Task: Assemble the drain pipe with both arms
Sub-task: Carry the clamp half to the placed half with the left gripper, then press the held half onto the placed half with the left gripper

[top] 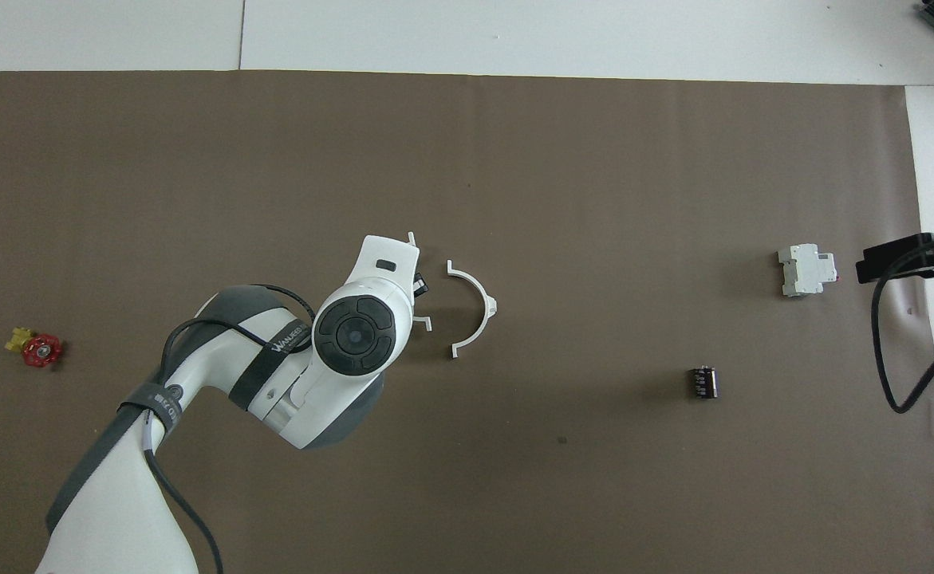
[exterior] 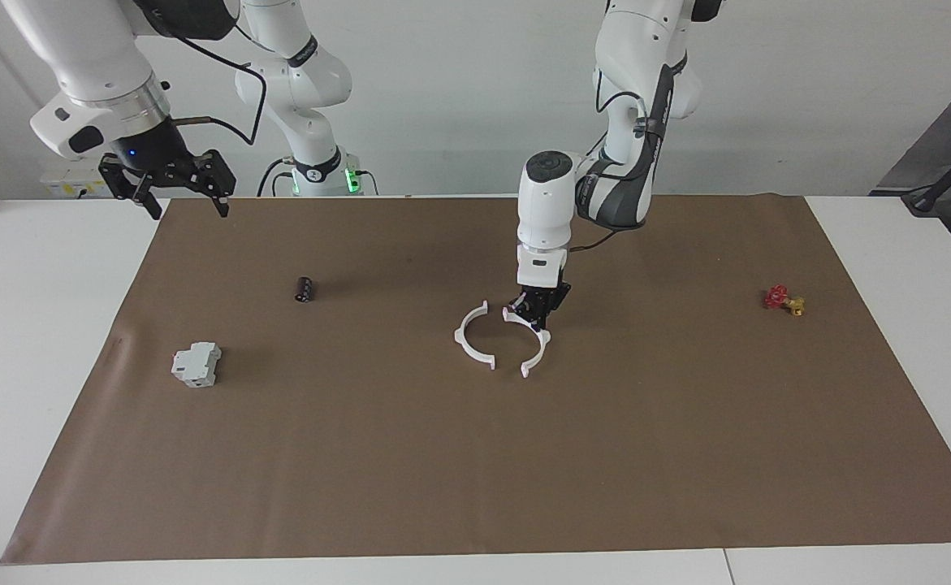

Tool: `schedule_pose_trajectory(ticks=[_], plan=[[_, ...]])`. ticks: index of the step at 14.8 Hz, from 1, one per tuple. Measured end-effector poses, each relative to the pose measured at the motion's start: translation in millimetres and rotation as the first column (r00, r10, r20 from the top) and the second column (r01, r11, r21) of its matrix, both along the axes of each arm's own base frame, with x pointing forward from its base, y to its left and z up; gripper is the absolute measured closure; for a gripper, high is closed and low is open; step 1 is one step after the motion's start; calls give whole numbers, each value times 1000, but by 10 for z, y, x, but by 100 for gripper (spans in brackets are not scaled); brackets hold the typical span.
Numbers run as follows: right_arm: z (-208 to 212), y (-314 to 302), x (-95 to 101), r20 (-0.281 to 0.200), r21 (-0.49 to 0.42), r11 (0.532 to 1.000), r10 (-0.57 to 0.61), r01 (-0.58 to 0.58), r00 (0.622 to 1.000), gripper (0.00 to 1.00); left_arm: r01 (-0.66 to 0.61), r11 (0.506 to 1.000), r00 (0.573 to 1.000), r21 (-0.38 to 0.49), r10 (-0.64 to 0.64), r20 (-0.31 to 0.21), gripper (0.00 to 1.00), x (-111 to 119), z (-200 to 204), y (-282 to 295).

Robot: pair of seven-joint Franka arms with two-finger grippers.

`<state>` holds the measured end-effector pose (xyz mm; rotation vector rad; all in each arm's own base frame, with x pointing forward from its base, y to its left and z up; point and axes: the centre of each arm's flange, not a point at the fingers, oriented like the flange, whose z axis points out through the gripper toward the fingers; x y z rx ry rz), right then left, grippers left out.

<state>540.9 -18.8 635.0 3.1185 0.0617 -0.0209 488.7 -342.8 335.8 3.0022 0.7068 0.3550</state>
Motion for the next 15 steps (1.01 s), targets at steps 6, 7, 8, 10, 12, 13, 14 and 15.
schedule_pose_trajectory(ticks=[6, 7, 8, 10, 12, 13, 14, 15], plan=[[0, 0, 0, 0, 0, 1000, 0, 0, 1000, 0, 61, 998, 998, 33, -61, -1, 93, -148, -154, -207], [0, 0, 0, 0, 0, 1000, 0, 0, 1000, 0, 73, 996, 997, 43, -73, 2, 93, -158, -170, -216], [0, 0, 0, 0, 0, 1000, 0, 0, 1000, 0, 80, 996, 997, 49, -80, 4, 93, -165, -183, -223], [0, 0, 0, 0, 0, 1000, 0, 0, 1000, 0, 88, 995, 996, 51, -88, 3, 93, -189, -197, -252], [0, 0, 0, 0, 0, 1000, 0, 0, 1000, 0, 96, 994, 995, 51, -97, 2, 93, -222, -198, -293], [0, 0, 0, 0, 0, 1000, 0, 0, 1000, 0, 101, 994, 995, 51, -102, 2, 93, -241, -199, -317], [0, 0, 0, 0, 0, 1000, 0, 0, 1000, 0, 106, 993, 994, 52, -106, 2, 93, -260, -203, -336], [0, 0, 0, 0, 0, 1000, 0, 0, 1000, 0, 109, 993, 994, 53, -109, 0, 93, -276, -210, -347]])
